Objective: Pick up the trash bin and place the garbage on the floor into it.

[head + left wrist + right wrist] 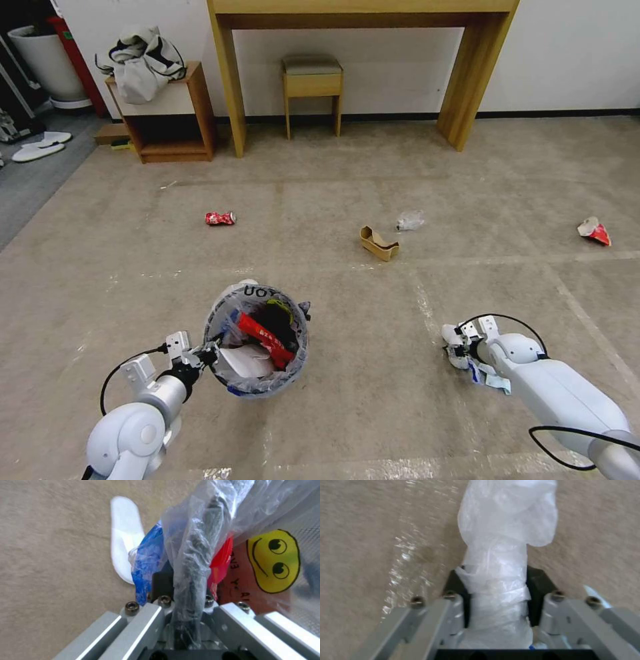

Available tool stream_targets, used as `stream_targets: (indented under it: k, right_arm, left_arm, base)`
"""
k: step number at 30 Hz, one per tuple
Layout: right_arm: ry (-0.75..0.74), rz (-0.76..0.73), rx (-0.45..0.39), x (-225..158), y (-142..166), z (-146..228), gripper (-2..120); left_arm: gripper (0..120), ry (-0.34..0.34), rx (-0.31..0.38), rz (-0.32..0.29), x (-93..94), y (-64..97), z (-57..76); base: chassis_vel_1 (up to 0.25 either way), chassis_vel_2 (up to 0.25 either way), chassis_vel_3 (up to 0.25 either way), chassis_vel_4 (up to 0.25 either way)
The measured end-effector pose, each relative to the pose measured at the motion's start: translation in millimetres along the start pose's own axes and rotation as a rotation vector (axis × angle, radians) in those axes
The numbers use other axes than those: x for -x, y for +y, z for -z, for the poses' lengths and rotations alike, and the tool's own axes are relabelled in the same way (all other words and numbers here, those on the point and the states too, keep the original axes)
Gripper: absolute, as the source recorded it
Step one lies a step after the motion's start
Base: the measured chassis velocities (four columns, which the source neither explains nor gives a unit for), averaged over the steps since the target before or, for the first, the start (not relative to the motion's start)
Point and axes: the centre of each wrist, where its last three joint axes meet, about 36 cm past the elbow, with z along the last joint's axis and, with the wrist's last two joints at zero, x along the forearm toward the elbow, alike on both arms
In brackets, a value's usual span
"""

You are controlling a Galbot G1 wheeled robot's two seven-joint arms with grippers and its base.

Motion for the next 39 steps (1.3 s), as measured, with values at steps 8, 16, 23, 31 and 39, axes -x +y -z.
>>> stream_targets:
  k: [8,16,23,31,39]
  right_arm:
    - [-0.070,0.014,0.042,-26,-10,2,1]
    - [-0.232,0.069,0.062,-101,-14,12,0]
    - [-0.382,0.056,0.057,-146,-7,35,0]
    - [-0.652,0.095,0.039,-203,15,74,0]
    - [-1.007,0.366,0.018,-253,65,85,0]
  left_arm:
    - [0,0.003,0.010,-0.011,-0.7,-2.6,1.8]
    - [0,0.011,0.022,-0.020,-1.6,-2.7,5.6]
    - [0,0.008,0.022,-0.019,-3.4,0.9,6.0]
    - [0,0.007,0.026,-0.019,-5.5,0.3,6.1]
    - [0,0.040,0.036,-0.035,-8.7,-4.0,9.8]
  base:
    - [0.000,0.000,0.000,0.000]
    - [0.000,0.000,0.000,0.000]
    - [0.000,0.000,0.000,0.000]
    - [0.000,0.000,0.000,0.000]
    - [0.000,0.000,0.000,0.000]
